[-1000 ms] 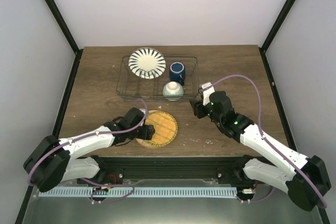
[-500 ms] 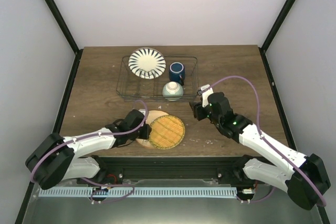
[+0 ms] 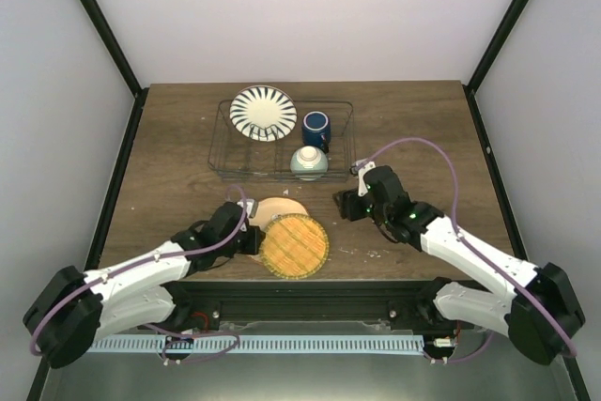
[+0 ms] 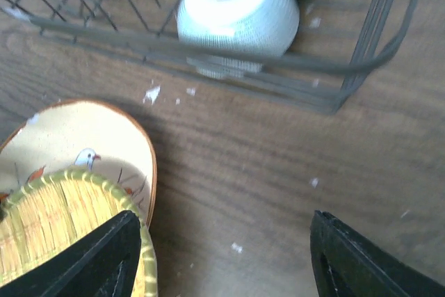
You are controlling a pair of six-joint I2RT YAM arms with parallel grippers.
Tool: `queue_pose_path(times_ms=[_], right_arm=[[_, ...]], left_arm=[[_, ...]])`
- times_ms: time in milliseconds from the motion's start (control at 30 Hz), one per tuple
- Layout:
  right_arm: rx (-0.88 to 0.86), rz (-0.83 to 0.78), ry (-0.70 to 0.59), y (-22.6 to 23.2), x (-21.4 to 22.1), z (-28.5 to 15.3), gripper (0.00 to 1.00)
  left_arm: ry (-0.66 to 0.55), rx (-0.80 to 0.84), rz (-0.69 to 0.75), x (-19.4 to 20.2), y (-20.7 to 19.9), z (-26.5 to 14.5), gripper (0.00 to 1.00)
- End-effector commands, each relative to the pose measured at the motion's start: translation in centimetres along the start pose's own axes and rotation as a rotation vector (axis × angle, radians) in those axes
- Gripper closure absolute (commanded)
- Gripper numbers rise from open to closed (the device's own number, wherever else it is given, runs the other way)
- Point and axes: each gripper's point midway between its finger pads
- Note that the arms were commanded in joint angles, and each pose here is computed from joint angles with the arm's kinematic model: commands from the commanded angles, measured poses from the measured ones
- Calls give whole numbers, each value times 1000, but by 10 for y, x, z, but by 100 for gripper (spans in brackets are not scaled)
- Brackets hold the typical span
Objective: Load the mixed dishes into the dish rack
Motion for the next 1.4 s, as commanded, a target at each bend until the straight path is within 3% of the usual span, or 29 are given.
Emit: queue_pose_path(times_ms=[0, 300, 500, 833, 1233, 1367], right_arm=[[-46, 140, 150, 13, 24, 7, 31], [-179, 236, 219, 28, 50, 0, 28], [-274, 231, 270, 35, 75, 10, 26], [-387, 176, 238, 34, 101, 23, 24], [-557, 169, 247, 51, 117, 21, 28], [-567, 177, 282, 51, 126, 24, 34]], left_arm=[[-51, 43, -1, -10, -9, -12, 100], [-174, 63, 8, -29, -13, -33, 100], [-195, 88, 20, -31, -17, -33, 100], [-194, 84, 26, -30, -16, -31, 100], [-180, 76, 21, -27, -14, -25, 100], [-179, 76, 21, -26, -13, -24, 100]])
Point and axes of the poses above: each gripper's point midway between its finger pads, its own z axis out along the fingers, its own y axis along the line the jaws close on, x = y × z, and after that the axes turned 10 degrees about z, right-handed
